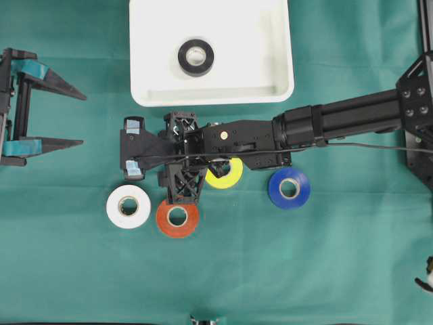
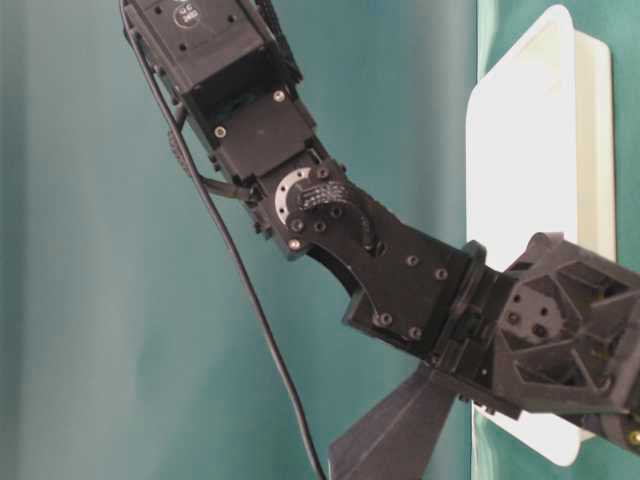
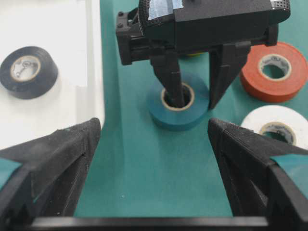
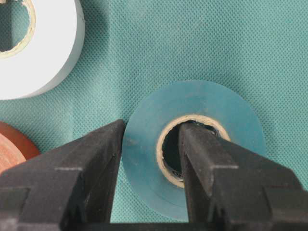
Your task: Pick up the tape from a random location and place it into the white case.
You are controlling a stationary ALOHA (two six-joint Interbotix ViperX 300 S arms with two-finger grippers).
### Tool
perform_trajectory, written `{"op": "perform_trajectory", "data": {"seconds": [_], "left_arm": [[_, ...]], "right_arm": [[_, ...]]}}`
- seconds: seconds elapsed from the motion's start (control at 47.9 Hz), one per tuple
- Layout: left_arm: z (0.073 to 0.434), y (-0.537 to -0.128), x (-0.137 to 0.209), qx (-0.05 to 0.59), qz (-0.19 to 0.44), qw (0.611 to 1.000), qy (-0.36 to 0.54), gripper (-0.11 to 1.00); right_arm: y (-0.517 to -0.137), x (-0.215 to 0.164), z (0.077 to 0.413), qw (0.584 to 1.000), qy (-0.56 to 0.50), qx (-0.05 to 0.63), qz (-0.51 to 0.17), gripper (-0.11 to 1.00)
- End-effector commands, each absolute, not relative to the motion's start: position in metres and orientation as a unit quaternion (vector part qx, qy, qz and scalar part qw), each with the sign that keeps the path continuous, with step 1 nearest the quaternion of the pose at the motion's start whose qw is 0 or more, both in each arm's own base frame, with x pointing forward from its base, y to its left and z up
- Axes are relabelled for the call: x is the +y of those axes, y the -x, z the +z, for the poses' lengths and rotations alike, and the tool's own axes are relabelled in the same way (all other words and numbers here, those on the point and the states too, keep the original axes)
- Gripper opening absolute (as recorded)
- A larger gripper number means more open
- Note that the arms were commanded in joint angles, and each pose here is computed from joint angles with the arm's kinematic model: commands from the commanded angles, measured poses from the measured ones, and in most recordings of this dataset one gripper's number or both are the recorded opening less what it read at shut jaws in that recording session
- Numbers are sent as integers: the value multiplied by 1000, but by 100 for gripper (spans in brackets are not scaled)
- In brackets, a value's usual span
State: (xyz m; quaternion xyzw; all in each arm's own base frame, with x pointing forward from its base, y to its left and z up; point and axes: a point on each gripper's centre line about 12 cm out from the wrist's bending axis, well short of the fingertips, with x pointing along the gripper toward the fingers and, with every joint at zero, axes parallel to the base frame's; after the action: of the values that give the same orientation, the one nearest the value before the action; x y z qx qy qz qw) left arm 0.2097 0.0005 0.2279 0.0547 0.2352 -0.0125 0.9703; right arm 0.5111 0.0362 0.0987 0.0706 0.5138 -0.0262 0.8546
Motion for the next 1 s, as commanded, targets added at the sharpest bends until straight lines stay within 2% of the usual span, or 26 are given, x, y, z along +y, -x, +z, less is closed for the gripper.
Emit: {"op": "perform_trajectory", "data": {"seconds": [0.0, 0.104, 0.501, 0.981], "left_arm": [[231, -212, 0, 231, -13, 971, -54, 98], [232, -212, 0, 229, -13, 972, -54, 98], [231, -212, 0, 231, -13, 971, -54, 98], [232, -212, 0, 229, -13, 972, -54, 98]], "right_arm": [[-512, 35, 125, 865, -73, 497, -25, 39], [-510, 36, 143, 869, -73, 489, -23, 29], [-492, 32, 216, 883, -62, 464, -24, 29], [-482, 27, 256, 870, -41, 490, -38, 29]]}}
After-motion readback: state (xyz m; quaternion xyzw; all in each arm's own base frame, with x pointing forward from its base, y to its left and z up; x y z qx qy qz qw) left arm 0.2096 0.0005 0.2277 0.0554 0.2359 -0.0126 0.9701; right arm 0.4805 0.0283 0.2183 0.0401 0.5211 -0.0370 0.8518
